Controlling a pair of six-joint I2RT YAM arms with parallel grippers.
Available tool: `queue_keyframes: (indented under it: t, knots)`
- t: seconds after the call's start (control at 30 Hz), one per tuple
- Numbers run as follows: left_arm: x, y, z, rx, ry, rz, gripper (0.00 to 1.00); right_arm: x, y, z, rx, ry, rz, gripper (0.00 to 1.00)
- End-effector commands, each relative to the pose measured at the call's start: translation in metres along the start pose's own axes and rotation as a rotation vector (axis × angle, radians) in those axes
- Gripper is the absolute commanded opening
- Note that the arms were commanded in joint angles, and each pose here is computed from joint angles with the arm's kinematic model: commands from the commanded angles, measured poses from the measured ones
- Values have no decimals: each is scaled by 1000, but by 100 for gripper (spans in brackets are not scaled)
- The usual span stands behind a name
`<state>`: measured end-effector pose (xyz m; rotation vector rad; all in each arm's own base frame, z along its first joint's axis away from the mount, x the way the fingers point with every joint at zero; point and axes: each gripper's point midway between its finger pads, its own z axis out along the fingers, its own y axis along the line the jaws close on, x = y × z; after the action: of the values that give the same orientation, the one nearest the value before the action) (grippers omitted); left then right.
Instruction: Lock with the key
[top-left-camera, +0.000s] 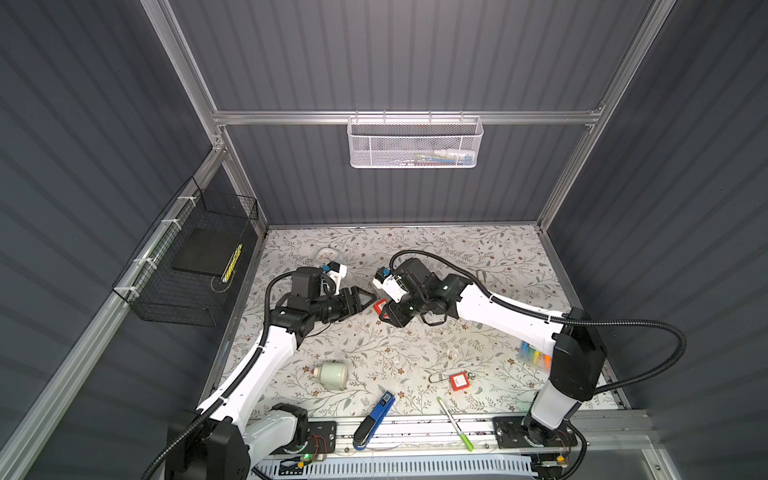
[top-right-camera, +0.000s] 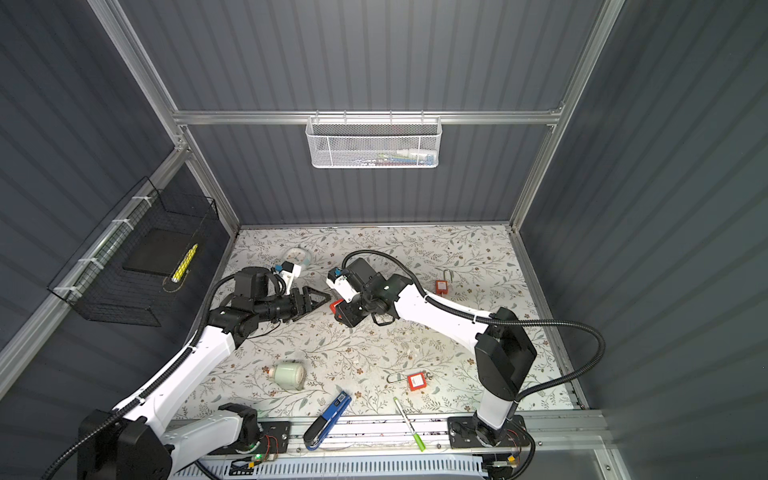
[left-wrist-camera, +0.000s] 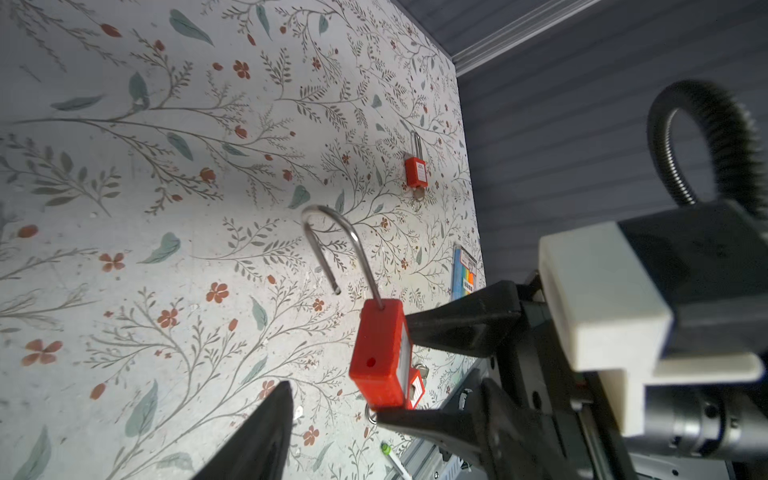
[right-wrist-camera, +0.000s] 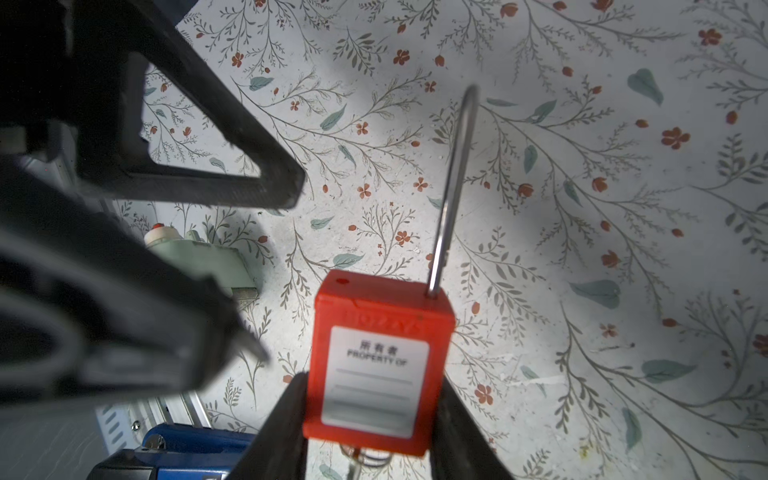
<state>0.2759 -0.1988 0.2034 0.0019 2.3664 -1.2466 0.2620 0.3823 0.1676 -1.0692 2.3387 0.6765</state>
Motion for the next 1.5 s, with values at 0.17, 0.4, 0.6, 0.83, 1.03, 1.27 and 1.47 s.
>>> queue_keyframes:
  t: [0.17,0.4,0.6,0.83,1.03,1.27,1.47]
  knots:
    - [8,-17,20,54,64,24,60,-20,11,-21,-26,-61,-89,35]
    - [11,-20,32,50,72,29,33,-19,13,-25,-32,-65,-119,35]
    - [9,-15,32,31,32,29,11,-17,13,-28,-26,-66,-131,35]
    - [3,-25,30,76,7,20,0,-22,8,-39,11,-114,-145,64]
    - [-24,-43,20,146,-147,8,0,-42,-5,-80,-4,-304,-37,77]
    - [-53,-60,5,243,-328,-55,0,-60,-30,-148,-227,-716,303,82]
    - [-62,-79,0,313,-330,-79,0,-58,-44,-147,-378,-791,514,83]
